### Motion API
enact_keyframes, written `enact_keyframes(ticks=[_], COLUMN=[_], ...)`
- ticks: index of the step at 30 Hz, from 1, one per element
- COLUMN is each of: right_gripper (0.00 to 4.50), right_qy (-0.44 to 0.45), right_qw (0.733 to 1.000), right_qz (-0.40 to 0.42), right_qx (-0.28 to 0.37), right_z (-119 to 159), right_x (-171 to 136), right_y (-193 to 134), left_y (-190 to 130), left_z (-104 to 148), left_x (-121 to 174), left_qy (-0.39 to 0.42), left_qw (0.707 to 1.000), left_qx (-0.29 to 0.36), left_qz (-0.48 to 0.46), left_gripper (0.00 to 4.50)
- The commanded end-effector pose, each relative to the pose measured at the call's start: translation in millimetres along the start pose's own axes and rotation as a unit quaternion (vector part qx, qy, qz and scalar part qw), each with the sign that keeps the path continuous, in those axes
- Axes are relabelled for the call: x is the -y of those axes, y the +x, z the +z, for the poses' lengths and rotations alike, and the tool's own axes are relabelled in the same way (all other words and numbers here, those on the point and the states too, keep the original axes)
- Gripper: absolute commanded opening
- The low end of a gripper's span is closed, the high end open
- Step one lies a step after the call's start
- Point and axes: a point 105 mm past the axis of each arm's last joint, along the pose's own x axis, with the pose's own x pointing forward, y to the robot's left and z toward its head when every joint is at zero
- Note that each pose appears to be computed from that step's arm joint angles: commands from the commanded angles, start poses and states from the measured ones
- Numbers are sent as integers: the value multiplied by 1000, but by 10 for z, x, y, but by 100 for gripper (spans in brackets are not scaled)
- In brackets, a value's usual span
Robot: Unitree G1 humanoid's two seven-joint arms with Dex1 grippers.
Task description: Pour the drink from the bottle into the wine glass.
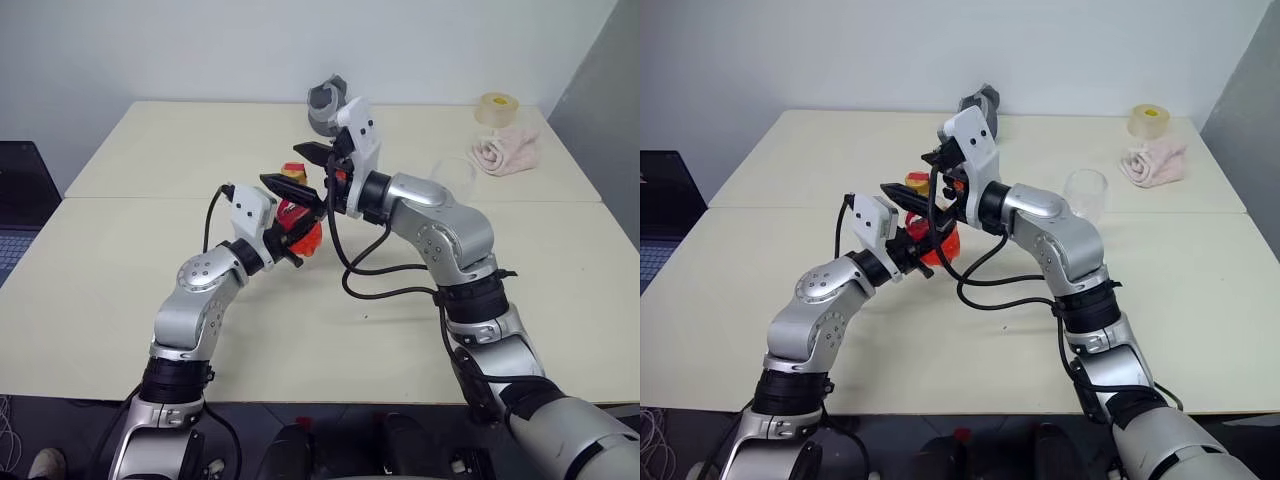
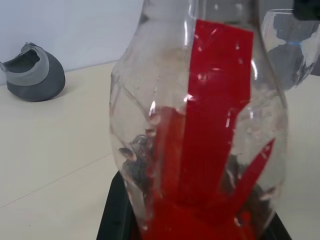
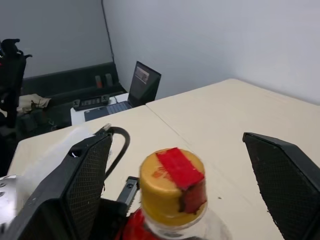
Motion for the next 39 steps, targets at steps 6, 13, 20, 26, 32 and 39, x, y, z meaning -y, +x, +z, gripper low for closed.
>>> enact_keyframes(ticks=[6, 13, 20, 26, 32, 39], right_gripper=[447, 447, 447, 447, 447, 447], right_qy=[-1, -33, -46, -33, -15, -5], right_qw=[999, 999, 998, 999, 995, 995], right_qz=[-33, -23, -24, 35, 94, 89], right_qx=[40, 5, -27, -23, 13, 48], right_z=[187, 34, 4, 5, 91, 183], right_x=[161, 225, 337, 190, -162, -217], right_y=[-48, -336, -659, -708, -454, -167], left_y=[-114, -162, -168, -131, -88, -70], left_z=[103, 138, 164, 177, 197, 181], left_x=[166, 180, 151, 161, 148, 167], left_qy=[5, 5, 5, 4, 6, 6], left_qw=[1000, 1000, 1000, 1000, 1000, 999], left_qx=[18, 15, 16, 19, 21, 21], left_qz=[-14, -16, -13, -16, -21, -24], left_gripper=[90, 90, 90, 90, 90, 90])
